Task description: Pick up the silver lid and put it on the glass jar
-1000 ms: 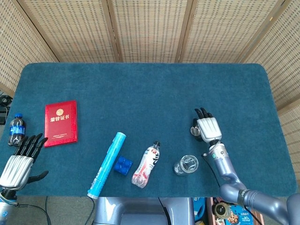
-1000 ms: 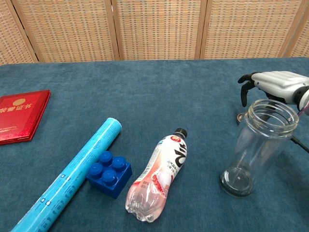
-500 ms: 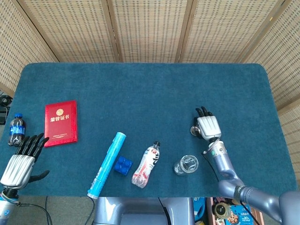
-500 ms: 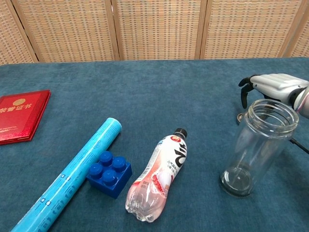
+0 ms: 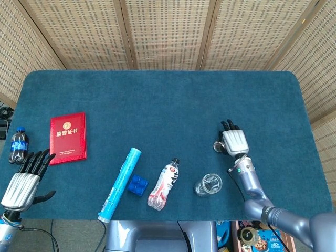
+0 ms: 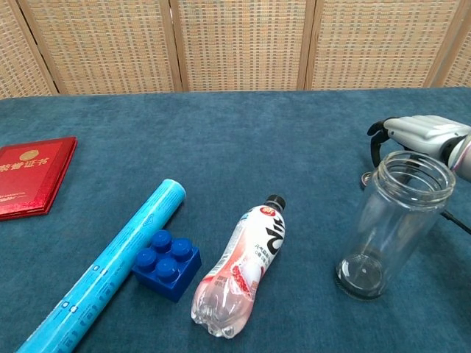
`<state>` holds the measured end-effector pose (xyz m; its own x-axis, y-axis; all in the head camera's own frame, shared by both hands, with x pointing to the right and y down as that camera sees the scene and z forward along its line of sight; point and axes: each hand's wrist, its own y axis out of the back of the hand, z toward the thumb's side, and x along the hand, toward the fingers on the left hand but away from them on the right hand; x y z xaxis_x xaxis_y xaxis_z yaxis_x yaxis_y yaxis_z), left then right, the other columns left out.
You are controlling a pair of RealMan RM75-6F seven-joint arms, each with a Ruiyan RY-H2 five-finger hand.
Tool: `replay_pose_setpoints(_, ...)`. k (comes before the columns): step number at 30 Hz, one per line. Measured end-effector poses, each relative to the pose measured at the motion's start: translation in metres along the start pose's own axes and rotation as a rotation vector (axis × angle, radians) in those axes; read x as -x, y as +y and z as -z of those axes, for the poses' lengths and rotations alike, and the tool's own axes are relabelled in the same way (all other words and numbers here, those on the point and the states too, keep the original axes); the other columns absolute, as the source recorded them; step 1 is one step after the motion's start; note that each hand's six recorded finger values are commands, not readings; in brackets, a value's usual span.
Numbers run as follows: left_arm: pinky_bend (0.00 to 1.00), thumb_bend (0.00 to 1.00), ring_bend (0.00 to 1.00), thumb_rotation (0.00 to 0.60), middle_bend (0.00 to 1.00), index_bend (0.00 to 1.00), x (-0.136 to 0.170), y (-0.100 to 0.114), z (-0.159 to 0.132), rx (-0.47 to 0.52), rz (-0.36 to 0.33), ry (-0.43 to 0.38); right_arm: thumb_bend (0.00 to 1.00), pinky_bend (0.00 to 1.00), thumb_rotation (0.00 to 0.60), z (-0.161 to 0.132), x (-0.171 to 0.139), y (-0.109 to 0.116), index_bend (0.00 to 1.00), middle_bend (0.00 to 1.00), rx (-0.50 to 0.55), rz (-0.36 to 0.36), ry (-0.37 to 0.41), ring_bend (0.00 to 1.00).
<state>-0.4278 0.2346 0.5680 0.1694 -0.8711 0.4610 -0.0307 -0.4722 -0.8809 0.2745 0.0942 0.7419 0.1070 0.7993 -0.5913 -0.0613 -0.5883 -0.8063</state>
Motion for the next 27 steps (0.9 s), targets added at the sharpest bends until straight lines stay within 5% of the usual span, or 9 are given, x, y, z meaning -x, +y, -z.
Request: replay_pose_setpoints(27, 0.0, 0.16, 0.0, 0.6, 0.0, 0.0, -0.002, -0.002, 0.001, -0.002, 0.007, 0.006, 0.52, 0.28, 0.6, 0.0, 0.009, -0.012, 0.57, 0.22, -0.02, -0.018, -0.011, 0.0)
